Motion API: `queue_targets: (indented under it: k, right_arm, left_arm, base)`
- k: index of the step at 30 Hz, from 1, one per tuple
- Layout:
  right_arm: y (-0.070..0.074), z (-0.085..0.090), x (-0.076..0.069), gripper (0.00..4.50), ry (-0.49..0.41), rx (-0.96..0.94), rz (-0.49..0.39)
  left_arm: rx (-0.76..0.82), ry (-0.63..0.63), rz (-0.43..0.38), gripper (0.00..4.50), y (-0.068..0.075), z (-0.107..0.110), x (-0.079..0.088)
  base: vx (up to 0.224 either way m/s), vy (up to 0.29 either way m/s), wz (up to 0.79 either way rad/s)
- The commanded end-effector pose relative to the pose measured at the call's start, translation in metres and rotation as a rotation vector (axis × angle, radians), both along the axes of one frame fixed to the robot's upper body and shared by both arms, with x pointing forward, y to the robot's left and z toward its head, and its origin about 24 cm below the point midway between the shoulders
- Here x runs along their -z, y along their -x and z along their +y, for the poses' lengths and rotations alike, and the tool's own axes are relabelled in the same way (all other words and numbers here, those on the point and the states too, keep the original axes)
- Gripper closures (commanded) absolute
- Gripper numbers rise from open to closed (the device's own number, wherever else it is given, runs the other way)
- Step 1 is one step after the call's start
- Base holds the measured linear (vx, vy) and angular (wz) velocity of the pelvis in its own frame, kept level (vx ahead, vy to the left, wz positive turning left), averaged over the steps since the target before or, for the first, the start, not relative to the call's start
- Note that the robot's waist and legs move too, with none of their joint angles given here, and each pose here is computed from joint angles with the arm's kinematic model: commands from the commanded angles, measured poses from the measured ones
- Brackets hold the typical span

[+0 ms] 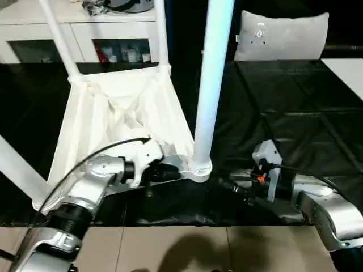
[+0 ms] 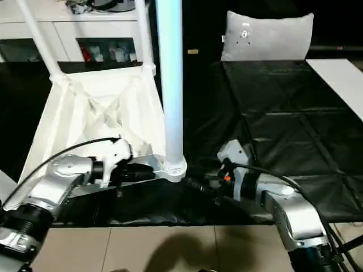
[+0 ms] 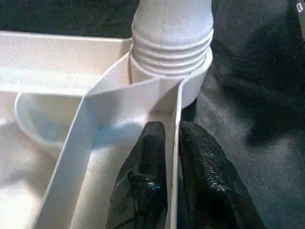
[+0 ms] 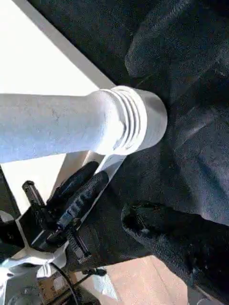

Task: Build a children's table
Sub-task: Rotate leg to tighten

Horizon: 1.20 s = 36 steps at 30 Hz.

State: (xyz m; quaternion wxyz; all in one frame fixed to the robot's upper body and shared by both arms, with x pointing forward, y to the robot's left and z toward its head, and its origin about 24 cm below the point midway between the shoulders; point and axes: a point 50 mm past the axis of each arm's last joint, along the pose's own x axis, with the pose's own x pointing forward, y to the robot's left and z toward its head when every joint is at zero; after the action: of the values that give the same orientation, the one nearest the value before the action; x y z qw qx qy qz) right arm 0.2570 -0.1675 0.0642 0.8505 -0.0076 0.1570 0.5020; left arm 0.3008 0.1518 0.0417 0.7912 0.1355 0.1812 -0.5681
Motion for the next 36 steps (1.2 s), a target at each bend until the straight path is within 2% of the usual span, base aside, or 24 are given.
queue_targets:
  k: [1, 9, 16, 21, 23, 26, 28, 29, 33, 34, 36]
  right_arm:
    - [0.001, 0.001, -0.004, 0.0, -0.008, -0.019, -0.015]
    - [0.003, 0.001, -0.002, 0.0, -0.003, -0.032, -0.009]
    - [0.001, 0.0, -0.002, 0.0, 0.003, -0.032, -0.012]
    - [0.0, 0.001, -0.003, 0.0, 0.006, -0.035, -0.016]
    - [-0.002, 0.001, -0.003, 0.0, 0.012, -0.033, -0.024]
    - [-0.008, 0.0, -0.005, 0.0, 0.055, -0.056, -0.063]
    - [-0.012, 0.001, -0.006, 0.0, 0.057, -0.068, -0.076]
    - [-0.018, 0.001, -0.008, 0.0, 0.043, -0.083, -0.087]
    - [-0.027, 0.0, -0.011, 0.38, 0.043, -0.146, -0.076]
    - [-0.028, 0.0, -0.01, 0.38, 0.045, -0.161, -0.071]
    - [-0.027, 0.001, -0.009, 0.69, 0.054, -0.235, -0.037]
  left_arm:
    - [-0.039, -0.028, 0.039, 3.87, 0.003, 0.012, 0.005]
    - [0.01, -0.118, 0.089, 3.87, 0.011, 0.018, 0.013]
    - [-0.006, -0.134, 0.074, 3.87, 0.008, 0.016, 0.013]
    - [-0.002, -0.135, 0.074, 4.25, 0.007, 0.015, 0.014]
    - [0.002, -0.133, 0.049, 4.41, 0.006, 0.013, 0.013]
    - [0.054, -0.139, -0.006, 4.47, 0.005, 0.006, 0.012]
    - [0.104, -0.146, -0.007, 4.47, 0.008, 0.001, 0.014]
    - [0.171, -0.138, 0.002, 4.47, 0.013, -0.009, 0.015]
    - [0.29, -0.111, 0.015, 4.5, 0.018, -0.025, 0.012]
    - [0.305, -0.113, 0.015, 4.5, 0.019, -0.027, 0.012]
    - [0.372, -0.141, 0.01, 4.5, 0.021, -0.029, 0.012]
  base:
    - [0.0, 0.0, 0.0]
    - [0.0, 0.0, 0.0]
    - [0.0, 0.0, 0.0]
    - [0.0, 0.0, 0.0]
    - [0.0, 0.0, 0.0]
    - [0.0, 0.0, 0.0]
    - [0.0, 0.0, 0.0]
    - [0.0, 0.0, 0.0]
    - [0.0, 0.0, 0.0]
    - [0.0, 0.0, 0.0]
    - [0.0, 0.0, 0.0]
